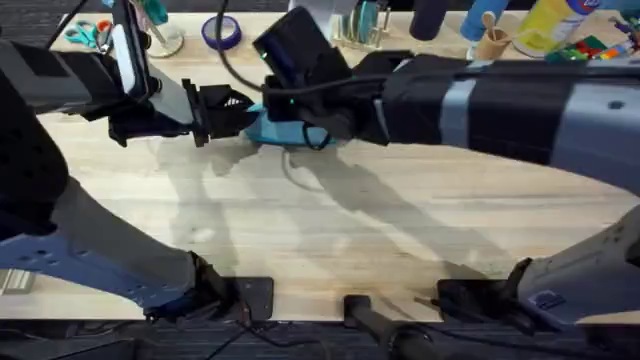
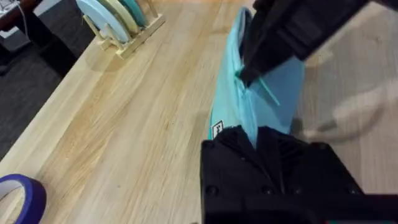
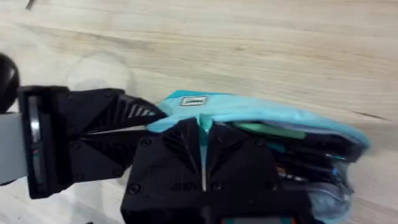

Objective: Unzip the bag, pick up the pens from the table one at a time and place them inside, then zip the bag closed.

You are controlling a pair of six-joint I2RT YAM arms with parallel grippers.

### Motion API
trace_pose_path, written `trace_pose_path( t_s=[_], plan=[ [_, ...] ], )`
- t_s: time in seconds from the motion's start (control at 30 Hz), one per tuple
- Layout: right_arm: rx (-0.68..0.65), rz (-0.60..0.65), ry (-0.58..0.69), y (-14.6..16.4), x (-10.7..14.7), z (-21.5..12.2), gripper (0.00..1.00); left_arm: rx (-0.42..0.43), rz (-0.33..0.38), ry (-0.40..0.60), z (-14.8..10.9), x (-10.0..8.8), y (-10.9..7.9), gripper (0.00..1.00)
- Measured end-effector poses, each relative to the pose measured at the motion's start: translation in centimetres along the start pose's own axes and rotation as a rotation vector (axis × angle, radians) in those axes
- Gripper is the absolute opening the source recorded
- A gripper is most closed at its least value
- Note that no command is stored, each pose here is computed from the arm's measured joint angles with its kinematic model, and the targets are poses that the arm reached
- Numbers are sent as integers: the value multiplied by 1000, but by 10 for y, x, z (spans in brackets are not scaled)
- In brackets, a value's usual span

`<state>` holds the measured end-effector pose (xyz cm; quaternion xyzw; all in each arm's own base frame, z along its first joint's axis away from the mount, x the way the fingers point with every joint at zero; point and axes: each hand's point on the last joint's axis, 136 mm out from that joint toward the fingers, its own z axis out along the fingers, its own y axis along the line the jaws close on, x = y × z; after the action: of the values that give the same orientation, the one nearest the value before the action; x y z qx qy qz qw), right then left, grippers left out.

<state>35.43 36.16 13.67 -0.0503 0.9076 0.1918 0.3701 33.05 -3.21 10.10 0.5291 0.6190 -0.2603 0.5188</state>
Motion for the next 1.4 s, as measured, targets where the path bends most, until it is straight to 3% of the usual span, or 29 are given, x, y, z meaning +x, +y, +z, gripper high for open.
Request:
trace_pose_path(
  t_s=[0.53,1.1,1.33,1.4],
  plan=[
    [66,64,49,-48,-16,-1,31,5,3,-21,3,-5,-1,44],
    [264,136,98,-152,-37,-9,31,7,-9,-35,3,-7,-2,44],
    [529,228,81,-251,-49,-31,32,4,-17,-24,1,-5,-2,44],
    [571,253,92,-264,-46,-36,31,4,-17,-24,1,-5,-2,43]
  ],
)
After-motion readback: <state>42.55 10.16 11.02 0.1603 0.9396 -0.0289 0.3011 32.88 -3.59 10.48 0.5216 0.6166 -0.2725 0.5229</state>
